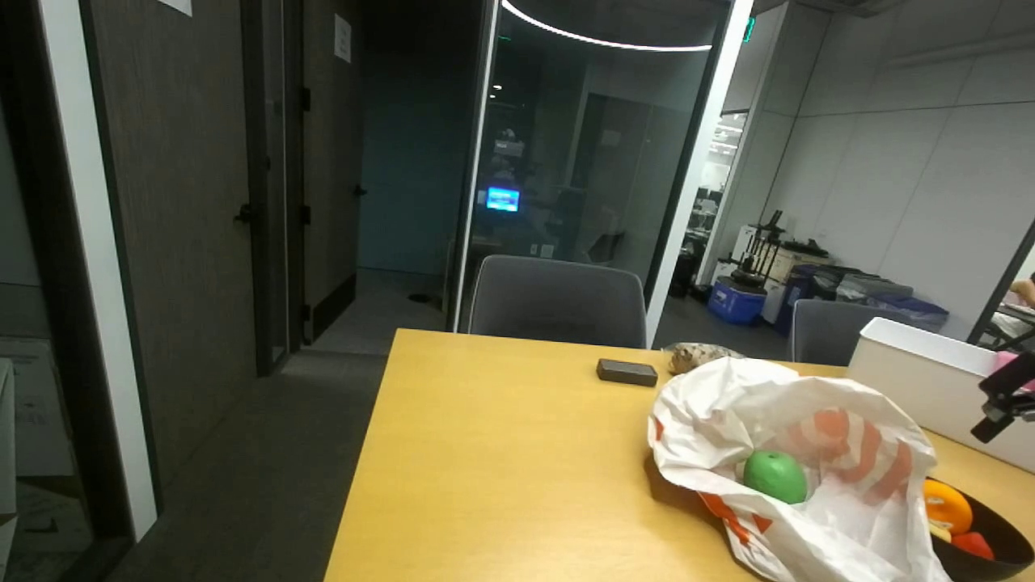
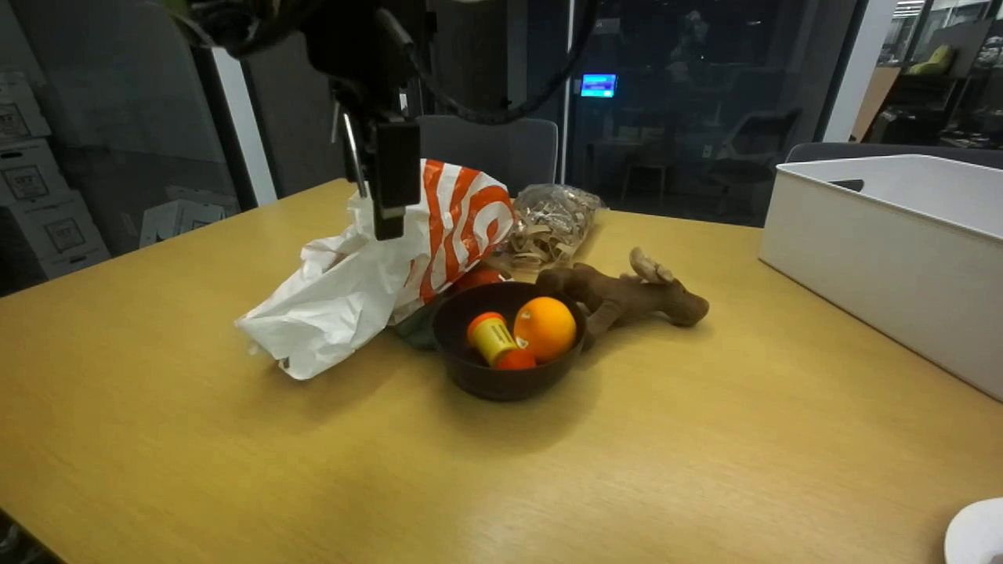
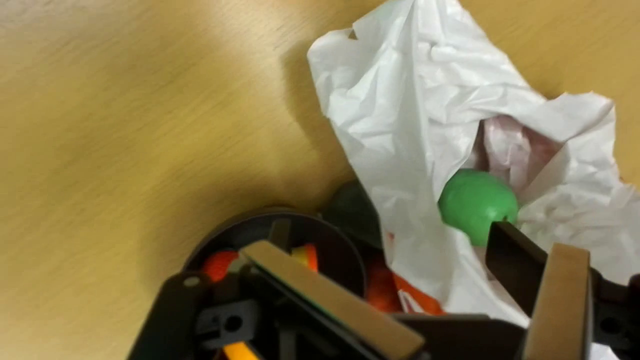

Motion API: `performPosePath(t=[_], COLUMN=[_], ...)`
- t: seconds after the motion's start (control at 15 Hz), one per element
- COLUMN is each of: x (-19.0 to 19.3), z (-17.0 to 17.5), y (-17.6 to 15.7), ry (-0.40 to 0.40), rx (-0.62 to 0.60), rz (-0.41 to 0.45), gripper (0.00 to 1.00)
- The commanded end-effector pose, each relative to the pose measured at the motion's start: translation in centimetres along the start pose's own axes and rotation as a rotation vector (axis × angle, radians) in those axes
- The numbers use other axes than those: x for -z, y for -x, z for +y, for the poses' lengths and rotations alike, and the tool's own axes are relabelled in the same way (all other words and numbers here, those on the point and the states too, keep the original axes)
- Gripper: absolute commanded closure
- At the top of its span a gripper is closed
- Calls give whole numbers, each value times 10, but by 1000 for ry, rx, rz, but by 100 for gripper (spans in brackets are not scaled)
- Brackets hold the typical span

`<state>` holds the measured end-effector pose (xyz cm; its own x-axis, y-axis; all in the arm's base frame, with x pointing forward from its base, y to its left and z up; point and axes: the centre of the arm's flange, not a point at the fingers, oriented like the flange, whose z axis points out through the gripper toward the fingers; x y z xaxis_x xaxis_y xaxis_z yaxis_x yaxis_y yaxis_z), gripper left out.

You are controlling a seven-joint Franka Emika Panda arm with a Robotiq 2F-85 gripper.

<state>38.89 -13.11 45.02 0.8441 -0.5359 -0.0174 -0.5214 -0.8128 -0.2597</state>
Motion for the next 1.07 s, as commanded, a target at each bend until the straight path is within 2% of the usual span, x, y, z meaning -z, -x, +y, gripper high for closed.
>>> performPosePath(t=[0.0,0.2,0.4,0.6,0.8,1.0], x=[-12,-36,-65,-89,-107,-122], z=[0,-1,-5,3,8,3], y=[-32,-59,-79,-97,-111,-122], ry=[48,79,116,216,292,321], rx=[-191,-328,-409,-498,-541,-569], rz=[47,133,195,268,327,354], gripper=[0,0,0,0,0,0])
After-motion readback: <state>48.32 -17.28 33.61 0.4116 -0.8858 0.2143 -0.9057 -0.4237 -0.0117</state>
